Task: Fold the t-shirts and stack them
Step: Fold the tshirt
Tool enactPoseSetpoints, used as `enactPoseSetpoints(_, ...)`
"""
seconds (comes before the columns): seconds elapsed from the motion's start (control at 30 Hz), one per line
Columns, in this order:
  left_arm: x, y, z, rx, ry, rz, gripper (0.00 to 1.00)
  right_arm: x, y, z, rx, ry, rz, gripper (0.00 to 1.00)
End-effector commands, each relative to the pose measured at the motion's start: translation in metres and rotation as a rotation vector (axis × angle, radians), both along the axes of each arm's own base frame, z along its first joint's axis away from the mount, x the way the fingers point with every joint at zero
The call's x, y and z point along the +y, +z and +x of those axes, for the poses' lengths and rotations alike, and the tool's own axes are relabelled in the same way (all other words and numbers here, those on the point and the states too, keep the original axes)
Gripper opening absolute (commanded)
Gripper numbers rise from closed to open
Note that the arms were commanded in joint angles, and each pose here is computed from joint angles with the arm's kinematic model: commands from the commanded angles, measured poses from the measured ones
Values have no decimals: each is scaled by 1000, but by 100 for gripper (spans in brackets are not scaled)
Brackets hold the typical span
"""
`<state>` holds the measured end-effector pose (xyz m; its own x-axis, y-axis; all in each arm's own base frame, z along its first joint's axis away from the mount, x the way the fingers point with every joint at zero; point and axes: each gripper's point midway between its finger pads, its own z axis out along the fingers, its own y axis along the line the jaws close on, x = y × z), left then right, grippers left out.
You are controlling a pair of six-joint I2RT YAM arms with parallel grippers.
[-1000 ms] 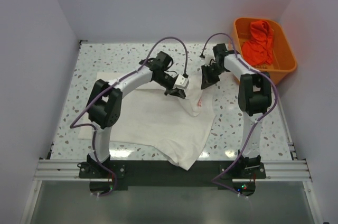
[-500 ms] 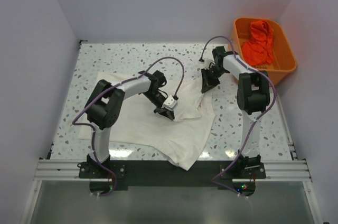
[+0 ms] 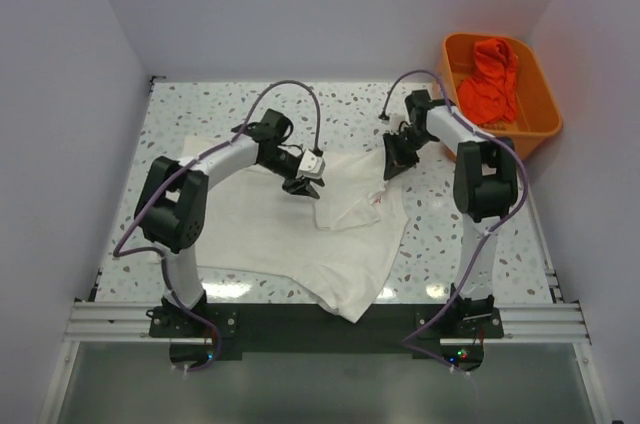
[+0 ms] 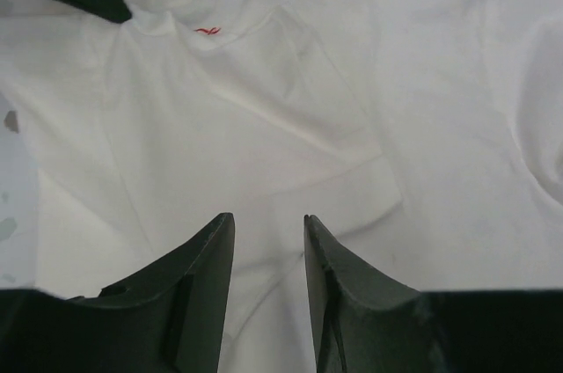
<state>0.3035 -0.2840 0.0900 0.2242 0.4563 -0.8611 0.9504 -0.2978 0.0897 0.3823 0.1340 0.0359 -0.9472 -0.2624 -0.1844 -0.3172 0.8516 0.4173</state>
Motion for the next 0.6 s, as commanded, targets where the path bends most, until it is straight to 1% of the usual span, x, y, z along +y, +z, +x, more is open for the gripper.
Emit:
enactPoseSetpoints(0.0, 8, 38, 48, 9, 197, -97, 43, 2, 32, -6, -45, 9, 44, 6)
enactPoseSetpoints(0.03, 13, 42, 58, 4, 229, -104, 43, 2, 34, -6, -41, 6, 53, 25)
enactPoseSetpoints(0.1, 32, 48, 79, -6, 315, -104, 43, 2, 40, -1, -48, -23, 74, 33)
enactPoseSetpoints(0.13, 45, 50, 92, -23, 363, -97, 43, -1, 43, 8, -76, -48, 79, 39)
enactPoseSetpoints(0.17, 50, 49, 98, -24, 388, -91, 43, -4, 44, 14, -91, -68, 76, 43)
enactPoseSetpoints(0.23, 61, 51, 112, -38, 438, -77, 43, -13, 39, 28, -102, -131, 60, 47)
enactPoseSetpoints(0.27, 73, 46, 122, -34, 482, -61, 44, -13, 43, 39, -126, -140, 67, 47)
enactPoseSetpoints(0.3, 79, 44, 126, -23, 506, -50, 44, -13, 34, 43, -112, -141, 62, 47)
enactPoseSetpoints(0.33, 91, 42, 136, -17, 549, -38, 44, -11, 39, 52, -135, -142, 75, 48)
enactPoseSetpoints(0.43, 111, 42, 152, -10, 614, -16, 44, -8, 34, 65, -148, -155, 87, 49)
enactPoseSetpoints(0.47, 126, 37, 160, -4, 659, 3, 43, -6, 37, 73, -170, -151, 96, 50)
enactPoseSetpoints(0.57, 155, 37, 179, -7, 754, 36, 44, -2, 35, 85, -169, -176, 119, 51)
